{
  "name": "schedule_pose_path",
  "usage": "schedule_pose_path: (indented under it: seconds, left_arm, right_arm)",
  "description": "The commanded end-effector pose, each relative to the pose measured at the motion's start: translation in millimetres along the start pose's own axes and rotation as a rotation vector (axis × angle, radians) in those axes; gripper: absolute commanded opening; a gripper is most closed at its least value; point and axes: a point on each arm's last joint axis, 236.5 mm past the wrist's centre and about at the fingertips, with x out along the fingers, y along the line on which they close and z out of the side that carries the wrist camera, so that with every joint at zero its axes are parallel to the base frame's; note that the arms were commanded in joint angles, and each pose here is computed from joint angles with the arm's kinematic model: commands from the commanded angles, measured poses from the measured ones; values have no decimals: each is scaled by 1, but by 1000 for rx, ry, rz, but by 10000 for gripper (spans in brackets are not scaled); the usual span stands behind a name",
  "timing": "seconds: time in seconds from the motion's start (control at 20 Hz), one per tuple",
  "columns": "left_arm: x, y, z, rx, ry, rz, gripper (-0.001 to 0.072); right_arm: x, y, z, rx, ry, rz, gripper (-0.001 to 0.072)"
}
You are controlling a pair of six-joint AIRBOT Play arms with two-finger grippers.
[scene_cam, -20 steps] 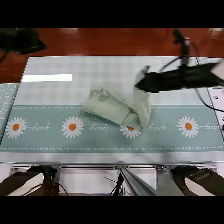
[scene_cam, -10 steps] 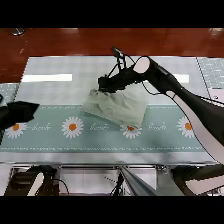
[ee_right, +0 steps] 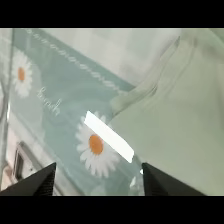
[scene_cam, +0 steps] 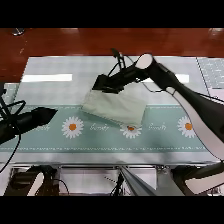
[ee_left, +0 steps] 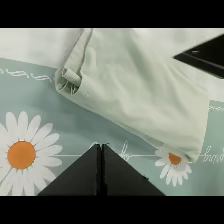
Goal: Fold the shirts.
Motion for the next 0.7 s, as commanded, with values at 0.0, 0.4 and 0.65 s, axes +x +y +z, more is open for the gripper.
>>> schedule_pose_path:
  seconds: [0.0, 0.4, 0.65]
  left_arm:
    - [6, -4, 5, -8, -18, -30, 28]
    - [11, -1, 3, 8, 0, -23, 28]
    - [23, 6, -2, -26, 46, -14, 28]
  right_arm:
    - [-94, 7, -16, -116, 25, -61, 620]
    - [-267, -181, -112, 279, -607, -843, 620]
    - [-152, -212, -157, 569, -493, -539, 620]
